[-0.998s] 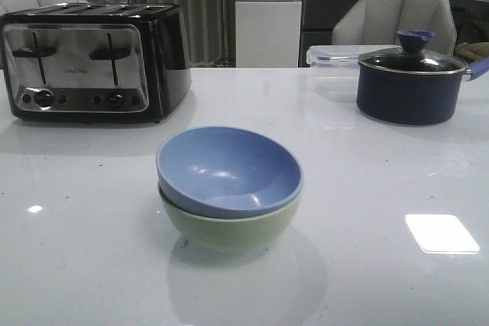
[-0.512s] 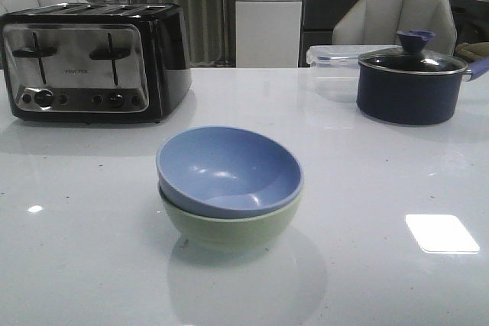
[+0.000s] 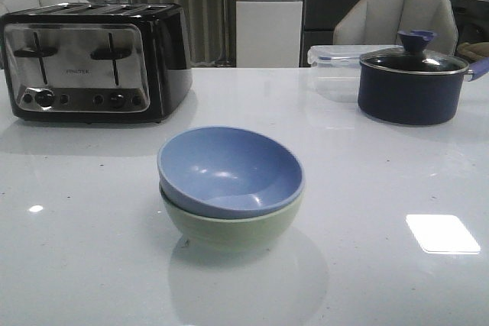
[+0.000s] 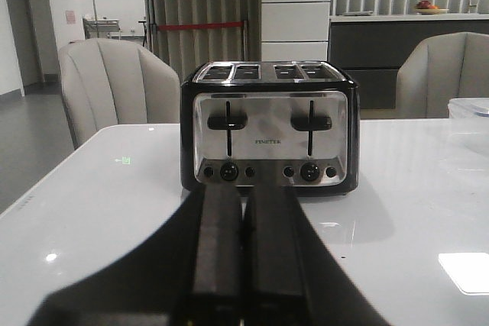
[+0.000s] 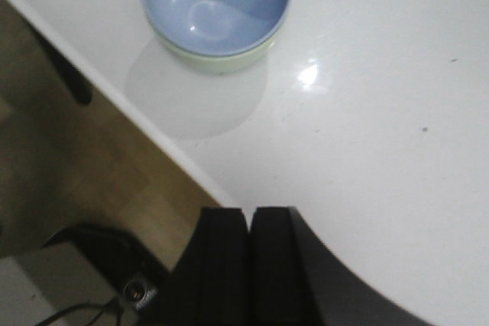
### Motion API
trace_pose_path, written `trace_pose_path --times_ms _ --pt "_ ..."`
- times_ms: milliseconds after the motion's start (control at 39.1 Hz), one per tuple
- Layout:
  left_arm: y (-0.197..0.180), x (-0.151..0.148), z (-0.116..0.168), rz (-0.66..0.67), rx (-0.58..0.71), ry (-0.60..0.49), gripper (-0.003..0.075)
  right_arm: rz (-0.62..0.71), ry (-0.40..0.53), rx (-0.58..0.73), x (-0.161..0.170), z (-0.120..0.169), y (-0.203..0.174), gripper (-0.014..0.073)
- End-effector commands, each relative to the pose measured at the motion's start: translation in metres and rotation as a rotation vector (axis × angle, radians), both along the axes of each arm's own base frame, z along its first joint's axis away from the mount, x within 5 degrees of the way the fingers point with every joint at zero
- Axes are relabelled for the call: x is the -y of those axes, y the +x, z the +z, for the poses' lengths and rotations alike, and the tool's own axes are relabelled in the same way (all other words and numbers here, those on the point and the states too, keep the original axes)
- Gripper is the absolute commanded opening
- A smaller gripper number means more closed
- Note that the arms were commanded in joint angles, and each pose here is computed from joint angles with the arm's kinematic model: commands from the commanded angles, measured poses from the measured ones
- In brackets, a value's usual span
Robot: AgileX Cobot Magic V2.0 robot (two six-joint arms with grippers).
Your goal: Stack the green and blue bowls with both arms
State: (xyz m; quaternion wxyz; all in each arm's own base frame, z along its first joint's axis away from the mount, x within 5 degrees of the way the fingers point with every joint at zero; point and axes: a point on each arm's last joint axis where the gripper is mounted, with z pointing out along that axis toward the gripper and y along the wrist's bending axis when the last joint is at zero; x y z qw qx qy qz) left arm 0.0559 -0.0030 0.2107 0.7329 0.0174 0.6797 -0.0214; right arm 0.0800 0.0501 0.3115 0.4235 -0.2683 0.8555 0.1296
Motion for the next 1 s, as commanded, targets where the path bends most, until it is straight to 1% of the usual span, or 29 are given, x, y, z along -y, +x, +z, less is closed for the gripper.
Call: trace_pose_path --times_ms 0,102,256,435,665,767,972 --pt "-0.002 0.001 0.007 -0.013 0.101 -0.016 0.0098 -0.114 0.085 0.207 0.012 0.011 -0.005 0.0005" --pt "-0.002 0.001 0.007 -0.013 0.101 -0.016 0.0098 -0.238 0.127 0.358 0.025 0.004 -0.015 0.0005" --pt "-0.002 0.001 0.007 -0.013 0.101 -0.016 0.0098 -0.390 0.139 0.481 0.037 -0.020 -0.023 0.0005" --pt "-0.002 0.001 0.007 -0.013 0.101 -0.016 0.0098 -0.505 0.145 0.584 0.045 -0.050 -0.025 0.0005" --pt "-0.002 0.001 0.007 -0.013 0.101 -0.016 0.0098 -0.571 0.155 0.663 0.050 -0.090 -0.022 0.0005" --pt "-0.002 0.001 0.007 -0.013 0.101 -0.016 0.0098 -0.599 0.160 0.721 0.052 -0.106 -0.022 0.0005" --pt "-0.002 0.001 0.007 -0.013 0.099 -0.016 0.0098 -0.605 0.164 0.747 0.053 -0.104 -0.025 0.0005"
